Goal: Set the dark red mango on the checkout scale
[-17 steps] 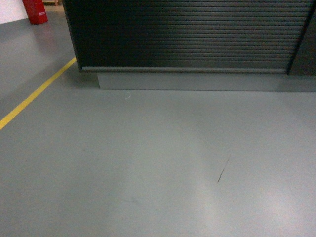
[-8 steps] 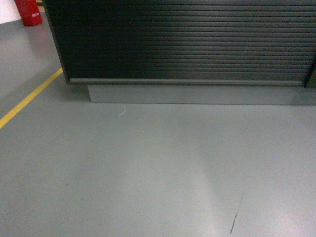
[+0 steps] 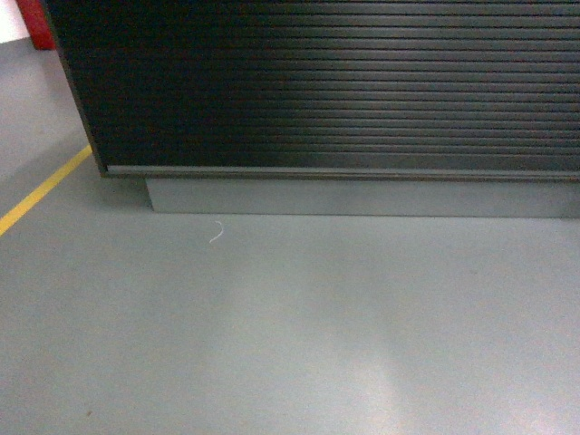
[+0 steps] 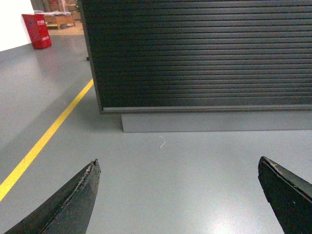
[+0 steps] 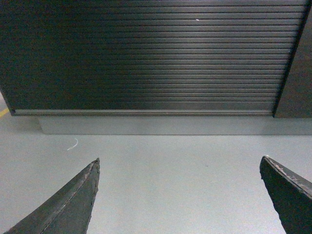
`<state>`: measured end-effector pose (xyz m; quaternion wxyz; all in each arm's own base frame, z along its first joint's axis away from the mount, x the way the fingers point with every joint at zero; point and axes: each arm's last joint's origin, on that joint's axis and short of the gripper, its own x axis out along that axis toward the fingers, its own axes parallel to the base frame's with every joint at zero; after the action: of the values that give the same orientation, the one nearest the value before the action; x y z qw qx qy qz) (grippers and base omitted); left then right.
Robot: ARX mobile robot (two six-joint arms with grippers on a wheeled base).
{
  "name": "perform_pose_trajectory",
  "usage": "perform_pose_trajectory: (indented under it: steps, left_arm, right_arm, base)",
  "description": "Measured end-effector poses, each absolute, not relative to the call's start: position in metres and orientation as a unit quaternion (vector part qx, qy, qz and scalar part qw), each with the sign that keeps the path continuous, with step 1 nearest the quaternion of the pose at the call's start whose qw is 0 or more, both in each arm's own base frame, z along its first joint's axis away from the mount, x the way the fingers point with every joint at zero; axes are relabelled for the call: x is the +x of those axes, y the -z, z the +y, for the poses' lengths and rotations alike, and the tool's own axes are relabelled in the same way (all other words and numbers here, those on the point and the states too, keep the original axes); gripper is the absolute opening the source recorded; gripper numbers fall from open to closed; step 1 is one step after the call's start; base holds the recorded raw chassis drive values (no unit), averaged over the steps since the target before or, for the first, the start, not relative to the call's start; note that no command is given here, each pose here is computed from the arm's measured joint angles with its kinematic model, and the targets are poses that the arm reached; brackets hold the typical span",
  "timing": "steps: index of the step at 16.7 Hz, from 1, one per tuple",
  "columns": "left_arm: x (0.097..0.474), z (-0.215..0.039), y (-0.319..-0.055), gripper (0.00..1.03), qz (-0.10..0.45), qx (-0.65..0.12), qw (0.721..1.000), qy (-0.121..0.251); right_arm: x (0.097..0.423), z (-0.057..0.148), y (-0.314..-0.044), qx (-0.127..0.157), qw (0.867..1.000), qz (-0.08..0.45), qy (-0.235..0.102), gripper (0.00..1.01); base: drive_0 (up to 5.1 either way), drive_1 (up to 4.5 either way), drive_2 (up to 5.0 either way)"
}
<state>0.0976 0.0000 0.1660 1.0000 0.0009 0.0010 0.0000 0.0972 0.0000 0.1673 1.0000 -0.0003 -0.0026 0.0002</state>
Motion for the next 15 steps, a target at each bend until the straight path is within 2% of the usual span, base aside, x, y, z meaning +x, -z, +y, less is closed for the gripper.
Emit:
perform_pose_trajectory:
  steps: [9, 15]
  left_arm:
    - [0.0976, 0.0000, -0.1661, 0.98, 0.001, 0.001, 1.000, 0.000]
    - [0.0976, 0.0000, -0.1661, 0.98, 0.001, 0.001, 1.000, 0.000]
  right_arm:
    - [0.0972, 0.0000, -0.1675, 0.000, 1.000, -0.004, 0.000, 0.98]
    - [0.0972, 0.0000, -0.1672, 0.000, 1.000, -0.002, 0.000, 0.98]
  base:
    - [-0.1, 3.89, -4.0]
    - [0.0, 2.05, -2.1]
